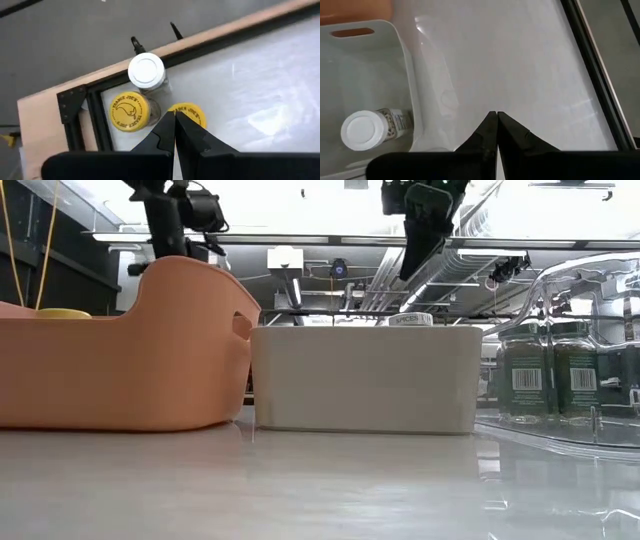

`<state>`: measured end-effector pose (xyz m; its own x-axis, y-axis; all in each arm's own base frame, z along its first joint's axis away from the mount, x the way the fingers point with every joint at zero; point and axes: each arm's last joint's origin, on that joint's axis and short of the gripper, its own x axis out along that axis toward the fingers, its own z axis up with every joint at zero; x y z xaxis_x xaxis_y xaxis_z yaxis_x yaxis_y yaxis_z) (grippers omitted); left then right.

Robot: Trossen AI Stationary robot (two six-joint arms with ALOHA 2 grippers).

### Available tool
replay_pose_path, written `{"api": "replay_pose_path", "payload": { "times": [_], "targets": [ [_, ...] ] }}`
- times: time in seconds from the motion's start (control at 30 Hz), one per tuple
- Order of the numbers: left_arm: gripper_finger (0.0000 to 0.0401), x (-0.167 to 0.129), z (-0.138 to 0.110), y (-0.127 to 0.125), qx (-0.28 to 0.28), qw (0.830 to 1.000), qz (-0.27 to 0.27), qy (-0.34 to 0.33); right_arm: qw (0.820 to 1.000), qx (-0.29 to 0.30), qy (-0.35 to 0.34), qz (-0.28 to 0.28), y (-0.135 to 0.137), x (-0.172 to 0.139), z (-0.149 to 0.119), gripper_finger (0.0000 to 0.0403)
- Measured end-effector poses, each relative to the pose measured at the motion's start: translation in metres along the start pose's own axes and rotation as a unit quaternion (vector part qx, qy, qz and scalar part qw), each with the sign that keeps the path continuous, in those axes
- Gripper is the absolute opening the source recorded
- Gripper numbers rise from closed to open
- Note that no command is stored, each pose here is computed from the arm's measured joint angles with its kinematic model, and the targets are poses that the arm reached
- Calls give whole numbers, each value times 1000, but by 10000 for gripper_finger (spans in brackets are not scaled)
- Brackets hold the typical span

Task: Sort spices by type
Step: Put the right yellow seasoning can into the orange bin

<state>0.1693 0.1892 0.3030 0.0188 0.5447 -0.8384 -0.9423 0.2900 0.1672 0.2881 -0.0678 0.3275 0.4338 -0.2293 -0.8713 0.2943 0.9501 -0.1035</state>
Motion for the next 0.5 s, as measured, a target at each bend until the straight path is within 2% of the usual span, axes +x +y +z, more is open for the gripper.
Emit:
{"api": "replay_pose_path", "payload": {
  "times": [0.23,0.33,0.5],
  "targets": [
    [0,18,-37,-11,-107,993,-18,-41,1000,1,-2,3,2,0,0,0],
    [0,25,-56,-11,-132,989,-10,-58,1000,1,-2,3,1,0,0,0],
    [0,38,-69,-11,-150,984,-27,-89,1000,3,-9,3,1,0,2,0]
  ]
}}
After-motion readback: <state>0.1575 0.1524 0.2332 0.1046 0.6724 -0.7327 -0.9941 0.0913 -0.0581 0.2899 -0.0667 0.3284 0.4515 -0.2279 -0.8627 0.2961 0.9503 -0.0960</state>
